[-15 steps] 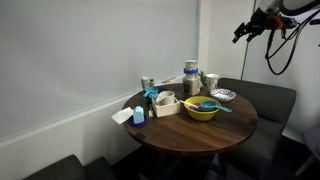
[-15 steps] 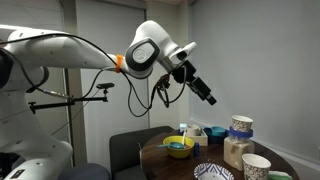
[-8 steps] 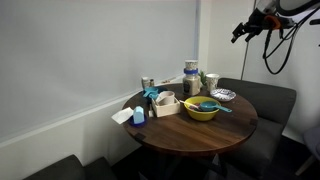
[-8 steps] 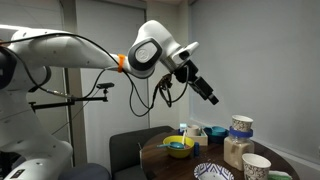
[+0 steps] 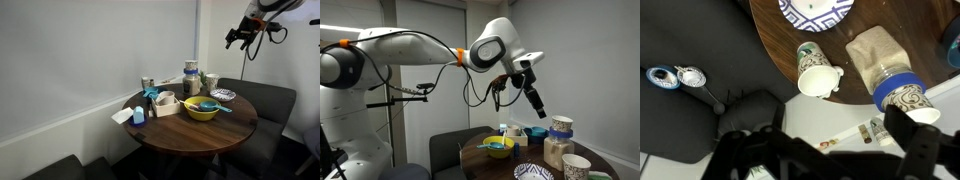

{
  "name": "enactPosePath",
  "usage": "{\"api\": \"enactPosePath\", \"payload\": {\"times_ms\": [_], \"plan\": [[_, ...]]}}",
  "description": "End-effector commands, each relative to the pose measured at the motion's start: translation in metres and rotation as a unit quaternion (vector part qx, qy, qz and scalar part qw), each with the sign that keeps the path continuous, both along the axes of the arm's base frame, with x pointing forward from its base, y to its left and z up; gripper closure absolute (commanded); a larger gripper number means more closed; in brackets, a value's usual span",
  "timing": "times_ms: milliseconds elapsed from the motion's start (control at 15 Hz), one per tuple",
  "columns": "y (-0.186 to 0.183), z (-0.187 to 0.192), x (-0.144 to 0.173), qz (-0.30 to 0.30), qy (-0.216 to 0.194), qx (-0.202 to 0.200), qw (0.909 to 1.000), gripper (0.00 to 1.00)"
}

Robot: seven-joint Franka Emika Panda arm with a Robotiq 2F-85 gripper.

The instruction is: Move the cup from the jar to the table

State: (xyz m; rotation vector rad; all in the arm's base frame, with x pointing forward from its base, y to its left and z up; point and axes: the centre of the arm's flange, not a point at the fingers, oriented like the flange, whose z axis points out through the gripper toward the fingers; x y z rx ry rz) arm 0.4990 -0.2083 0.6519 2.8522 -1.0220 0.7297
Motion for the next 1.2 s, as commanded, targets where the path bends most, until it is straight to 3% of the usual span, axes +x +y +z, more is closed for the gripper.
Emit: {"api": "enactPosePath", "payload": {"times_ms": [0,400,467,800,1133], "plan": [[-0.024,0.028,0.077,-0.004,0.035,0.022,0.9991,0.0],[-0.016,0.032,0.159,-0.033,0.021,-0.055,0.9977,0.0],[-0.011,0.0,0.105,-0.018,0.019,-0.033,0.9991,0.0],[-0.007,0.002,0.13,-0.021,0.013,-0.051,0.9984,0.0],[0.006,-0.038,0.189,-0.045,-0.024,0.067,0.9965,0.0]]}}
